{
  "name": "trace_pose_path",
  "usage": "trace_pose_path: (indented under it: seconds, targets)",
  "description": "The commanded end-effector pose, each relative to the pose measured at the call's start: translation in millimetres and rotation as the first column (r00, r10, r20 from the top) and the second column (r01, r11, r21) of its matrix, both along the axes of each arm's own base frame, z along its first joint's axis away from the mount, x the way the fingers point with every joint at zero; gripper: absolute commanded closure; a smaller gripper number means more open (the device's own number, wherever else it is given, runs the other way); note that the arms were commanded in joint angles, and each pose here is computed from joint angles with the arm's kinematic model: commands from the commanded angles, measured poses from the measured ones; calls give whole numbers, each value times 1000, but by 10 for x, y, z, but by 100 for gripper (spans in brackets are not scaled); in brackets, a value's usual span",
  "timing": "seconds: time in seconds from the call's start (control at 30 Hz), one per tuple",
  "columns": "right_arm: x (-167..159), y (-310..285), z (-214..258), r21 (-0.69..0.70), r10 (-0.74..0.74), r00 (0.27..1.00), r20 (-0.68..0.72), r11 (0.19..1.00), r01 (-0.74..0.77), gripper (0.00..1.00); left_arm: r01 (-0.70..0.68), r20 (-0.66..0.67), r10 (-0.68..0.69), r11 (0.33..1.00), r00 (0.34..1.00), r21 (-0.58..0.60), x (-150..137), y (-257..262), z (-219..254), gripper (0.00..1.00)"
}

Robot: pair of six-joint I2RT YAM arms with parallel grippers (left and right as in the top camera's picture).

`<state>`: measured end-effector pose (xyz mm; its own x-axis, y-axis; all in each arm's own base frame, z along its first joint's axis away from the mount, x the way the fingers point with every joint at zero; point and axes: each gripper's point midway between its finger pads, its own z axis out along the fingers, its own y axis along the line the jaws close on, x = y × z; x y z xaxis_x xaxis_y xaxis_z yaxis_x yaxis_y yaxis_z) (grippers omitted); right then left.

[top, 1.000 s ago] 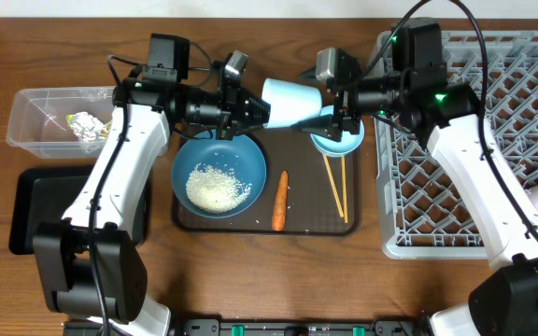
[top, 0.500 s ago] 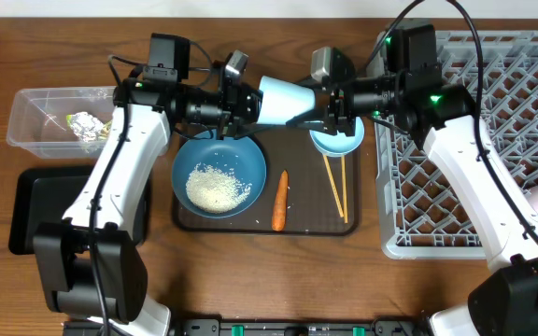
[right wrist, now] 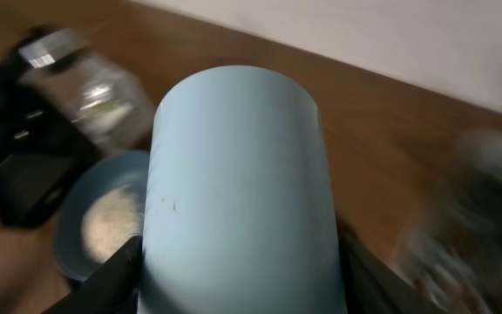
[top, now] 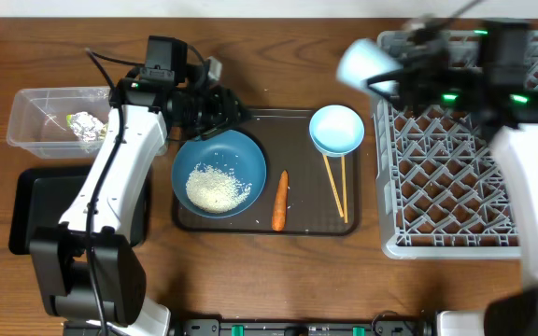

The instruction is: Sort waste into correct bins and load items into the dishwasher rack

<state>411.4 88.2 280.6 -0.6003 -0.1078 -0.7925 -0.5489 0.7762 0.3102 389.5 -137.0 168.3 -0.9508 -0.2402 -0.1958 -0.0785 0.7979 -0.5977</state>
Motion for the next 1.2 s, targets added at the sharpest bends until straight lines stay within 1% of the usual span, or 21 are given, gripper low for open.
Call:
trace_pose_path:
  seconds: [0.0,0.1,0.17,0.27,0.33,0.5,0.6,0.67,0.73,0.8,0.83,1.17]
  targets:
    - [-75,-752,51,-51,-347,934,-88,938,344,90,-76,79,63,980,995,182,95,312,26,52]
    - [-260,-1379,-72,-103,-561,807,-187,828,551,93,-77,81,63,980,995,183,101,313,27,52]
    - [-405,-1720,-113,-105,-650,719,-248,755,647,93,-77,82,63,980,995,183,103,313,28,52]
    - [-623,-2168,-146,-109,-740,602,-299,653,749,95,-77,84,62,979,995,190,105,324,24,52]
    - [-749,-2422,-163,-116,-782,538,-316,594,796,95,-77,84,62,979,995,190,105,323,24,52]
    - [-1078,-3057,-346,-179,-871,346,-348,424,888,95,-77,83,62,979,995,190,103,323,23,52]
    - [-1247,-3346,-510,-218,-896,226,-383,325,920,96,-76,78,62,979,995,191,92,325,17,52]
    - [-1328,-3491,-616,-239,-901,162,-403,274,931,96,-72,74,58,978,996,194,80,325,12,52]
    - [-1428,-3647,-759,-276,-902,74,-425,207,939,97,-58,71,44,978,997,201,59,329,1,52]
    - [-1475,-3722,-838,-297,-900,31,-435,176,938,97,-55,66,43,978,997,203,48,330,-5,52]
    - [-1483,-3746,-868,-303,-899,23,-437,171,938,97,-54,63,42,978,997,203,41,331,-8,52]
    - [-1369,-3924,-1094,-304,-895,12,-446,165,938,96,-53,59,42,978,997,204,32,331,-12,52]
